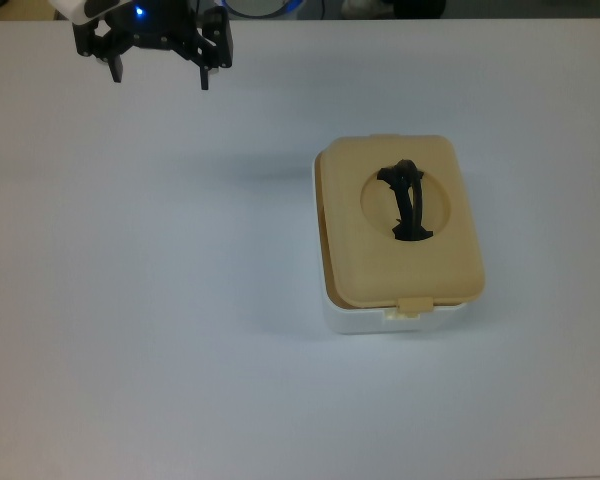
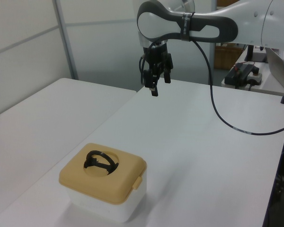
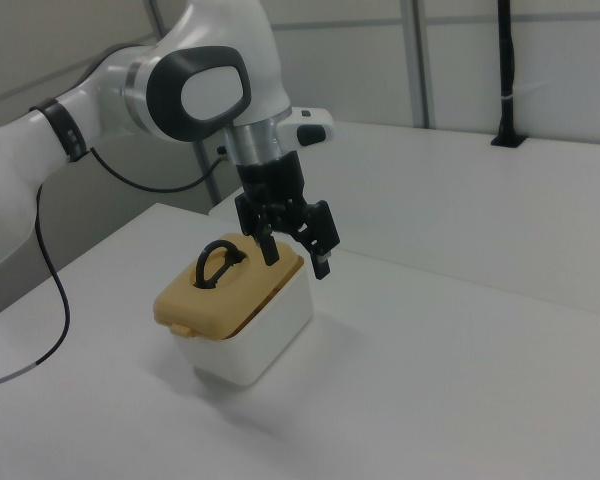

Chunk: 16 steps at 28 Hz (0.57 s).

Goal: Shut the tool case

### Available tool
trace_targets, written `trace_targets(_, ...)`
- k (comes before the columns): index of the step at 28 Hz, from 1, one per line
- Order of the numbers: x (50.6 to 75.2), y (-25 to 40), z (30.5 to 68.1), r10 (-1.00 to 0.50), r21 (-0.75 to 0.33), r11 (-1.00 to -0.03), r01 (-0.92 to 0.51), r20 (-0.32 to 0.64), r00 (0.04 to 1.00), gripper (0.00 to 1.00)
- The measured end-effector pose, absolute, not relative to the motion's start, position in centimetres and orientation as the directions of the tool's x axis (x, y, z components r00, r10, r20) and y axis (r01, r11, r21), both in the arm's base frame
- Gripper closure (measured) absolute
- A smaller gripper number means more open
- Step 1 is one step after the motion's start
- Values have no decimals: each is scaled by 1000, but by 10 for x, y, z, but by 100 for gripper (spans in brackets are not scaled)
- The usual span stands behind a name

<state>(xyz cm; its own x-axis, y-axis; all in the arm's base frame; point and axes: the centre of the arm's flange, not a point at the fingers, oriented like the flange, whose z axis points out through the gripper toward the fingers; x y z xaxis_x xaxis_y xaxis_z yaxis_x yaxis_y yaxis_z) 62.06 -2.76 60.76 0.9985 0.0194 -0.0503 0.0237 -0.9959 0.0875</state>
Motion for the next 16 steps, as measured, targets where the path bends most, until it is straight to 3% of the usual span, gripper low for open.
trace_targets(16, 619, -38, 610, 5, 83, -996, 9, -45, 999, 0)
